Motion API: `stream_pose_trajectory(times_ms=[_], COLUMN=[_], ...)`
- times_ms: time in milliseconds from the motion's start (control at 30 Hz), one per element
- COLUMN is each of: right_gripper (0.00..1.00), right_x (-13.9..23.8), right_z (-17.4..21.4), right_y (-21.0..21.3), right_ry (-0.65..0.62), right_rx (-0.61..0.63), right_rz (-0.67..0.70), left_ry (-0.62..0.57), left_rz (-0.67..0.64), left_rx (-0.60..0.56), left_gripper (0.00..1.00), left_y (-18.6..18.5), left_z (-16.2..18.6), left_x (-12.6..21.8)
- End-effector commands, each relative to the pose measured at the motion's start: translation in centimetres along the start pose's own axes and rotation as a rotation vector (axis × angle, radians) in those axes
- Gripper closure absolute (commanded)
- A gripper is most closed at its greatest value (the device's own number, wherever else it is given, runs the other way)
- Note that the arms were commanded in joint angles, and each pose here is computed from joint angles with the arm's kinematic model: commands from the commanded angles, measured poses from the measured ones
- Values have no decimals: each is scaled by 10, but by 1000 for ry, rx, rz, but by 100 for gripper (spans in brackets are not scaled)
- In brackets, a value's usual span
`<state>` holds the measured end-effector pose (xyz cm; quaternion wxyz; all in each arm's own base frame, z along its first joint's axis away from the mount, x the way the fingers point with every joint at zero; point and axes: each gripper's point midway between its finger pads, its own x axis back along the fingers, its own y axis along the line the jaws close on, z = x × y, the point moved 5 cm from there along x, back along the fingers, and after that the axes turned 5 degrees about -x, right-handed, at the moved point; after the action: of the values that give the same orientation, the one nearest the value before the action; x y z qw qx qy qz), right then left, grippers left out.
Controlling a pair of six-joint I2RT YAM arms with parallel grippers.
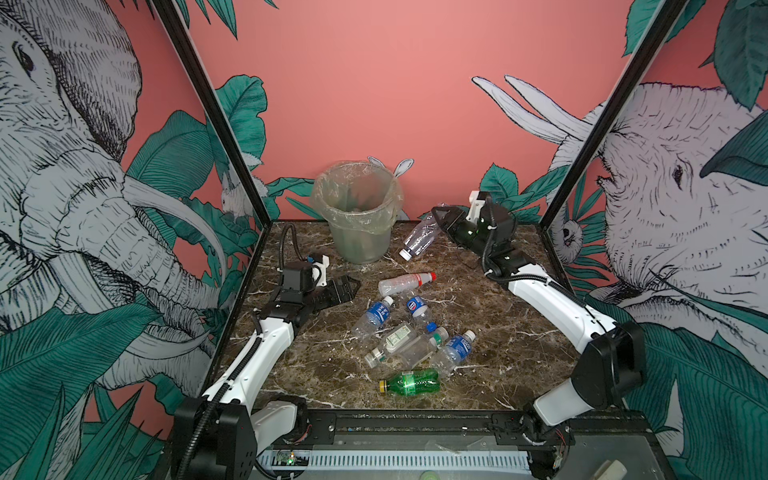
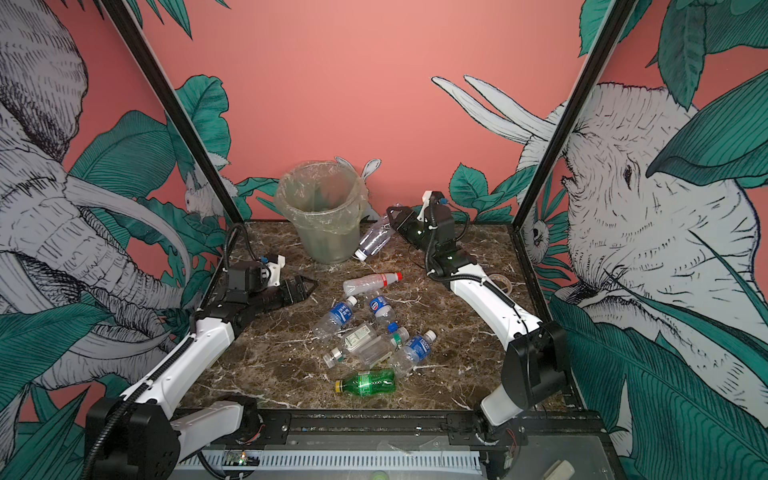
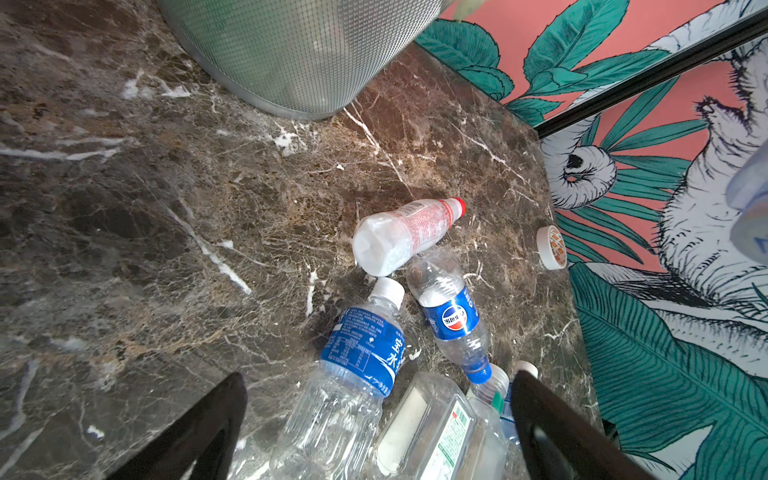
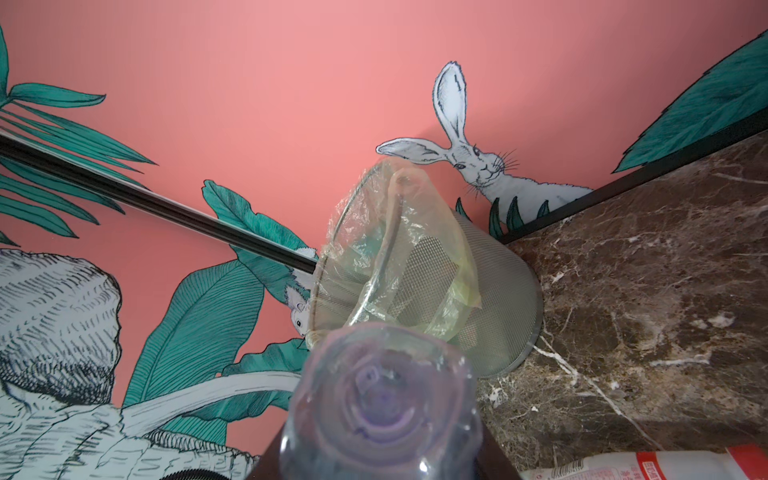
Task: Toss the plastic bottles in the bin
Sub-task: 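Lift the clear bottle with the right gripper and carry it toward the wastebasket, then open the right gripper above the wastebasket to drop the clear bottle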
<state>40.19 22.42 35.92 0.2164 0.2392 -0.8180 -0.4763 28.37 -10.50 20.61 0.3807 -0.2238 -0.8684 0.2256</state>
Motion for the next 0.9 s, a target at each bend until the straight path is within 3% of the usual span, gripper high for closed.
stream_pose_trajectory(times_ms=[0,200,367,400,467,533,600,733,867], right_gripper=[56,56,51,45,1,1,1,1,1], right_x=[7,-36,-109,-124,-149,-161,-163,-134,-102], right_z=[-9,-14,-22,-22,-24,-31,-37,-34,-33], right_y=[49,98,138,143,143,126,125,150,185], right_ry=[-52,-48,-119,-138,-231,-325,-329,-358,-274], right_rx=[78,136,186,204,203,98,76,197,280], right_rz=[-126,-220,-312,-313,-337,-356,-366,-392,-492], left_ry=[5,9,18,19,16,5,5,14,9], left_rz=[-11,9,49,48,51,66,73,64,58], left_rx=[-19,-12,19,24,36,43,47,25,10], left_gripper=[1,1,1,1,1,1,1,1,1], left_y=[1,-3,-6,-5,-5,-6,-8,-9,-9], left_z=[4,2,7,7,8,7,6,7,5], left_x=[4,4,3,3,3,4,4,7,8])
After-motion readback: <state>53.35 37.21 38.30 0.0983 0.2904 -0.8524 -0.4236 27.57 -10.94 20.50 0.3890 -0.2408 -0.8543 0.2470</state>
